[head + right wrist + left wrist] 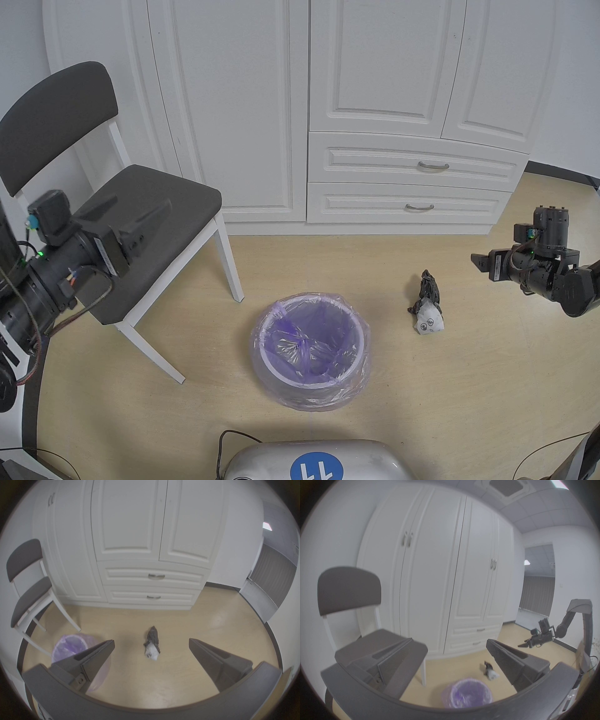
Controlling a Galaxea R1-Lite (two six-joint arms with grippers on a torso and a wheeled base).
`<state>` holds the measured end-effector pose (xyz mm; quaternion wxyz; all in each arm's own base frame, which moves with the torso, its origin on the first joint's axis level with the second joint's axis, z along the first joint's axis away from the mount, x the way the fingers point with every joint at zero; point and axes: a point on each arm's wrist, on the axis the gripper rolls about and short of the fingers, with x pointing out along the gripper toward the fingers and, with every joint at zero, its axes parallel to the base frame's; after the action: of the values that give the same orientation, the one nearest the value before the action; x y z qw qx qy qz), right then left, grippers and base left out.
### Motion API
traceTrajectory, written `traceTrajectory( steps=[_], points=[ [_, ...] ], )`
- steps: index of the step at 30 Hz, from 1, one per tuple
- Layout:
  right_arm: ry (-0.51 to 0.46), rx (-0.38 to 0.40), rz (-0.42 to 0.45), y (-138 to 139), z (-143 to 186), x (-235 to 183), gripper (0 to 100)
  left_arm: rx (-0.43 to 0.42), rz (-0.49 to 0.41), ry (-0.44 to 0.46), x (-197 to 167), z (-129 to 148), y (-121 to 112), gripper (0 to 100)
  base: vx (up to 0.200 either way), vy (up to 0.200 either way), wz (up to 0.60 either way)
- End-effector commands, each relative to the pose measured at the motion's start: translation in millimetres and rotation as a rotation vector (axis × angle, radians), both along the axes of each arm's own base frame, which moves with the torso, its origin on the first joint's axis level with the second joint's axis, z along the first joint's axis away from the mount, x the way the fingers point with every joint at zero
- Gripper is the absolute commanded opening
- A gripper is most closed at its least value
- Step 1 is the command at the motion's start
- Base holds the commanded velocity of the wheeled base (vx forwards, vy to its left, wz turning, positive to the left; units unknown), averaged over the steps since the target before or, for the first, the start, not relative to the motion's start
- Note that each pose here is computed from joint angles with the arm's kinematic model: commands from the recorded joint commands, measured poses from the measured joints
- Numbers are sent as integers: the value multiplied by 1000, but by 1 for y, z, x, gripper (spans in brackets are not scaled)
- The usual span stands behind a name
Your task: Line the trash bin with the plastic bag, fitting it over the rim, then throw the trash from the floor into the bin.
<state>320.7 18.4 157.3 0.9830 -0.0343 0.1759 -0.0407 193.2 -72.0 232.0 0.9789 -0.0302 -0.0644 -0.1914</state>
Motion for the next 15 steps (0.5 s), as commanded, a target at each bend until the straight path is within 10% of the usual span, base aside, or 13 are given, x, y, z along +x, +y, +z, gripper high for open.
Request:
traceTrajectory(
  steps=[1,7,15],
  points=[
    [-147,16,-20,-1,37,-11,100,-28,27,-150,-13,14,9,100,0,0,0],
    [-183,16,2,4,46,-26,100,-21,143,-226,-3,26,28,100,0,0,0],
    [-149,12,12,8,36,-21,100,28,179,-211,-3,17,34,100,200,0,0]
  ],
)
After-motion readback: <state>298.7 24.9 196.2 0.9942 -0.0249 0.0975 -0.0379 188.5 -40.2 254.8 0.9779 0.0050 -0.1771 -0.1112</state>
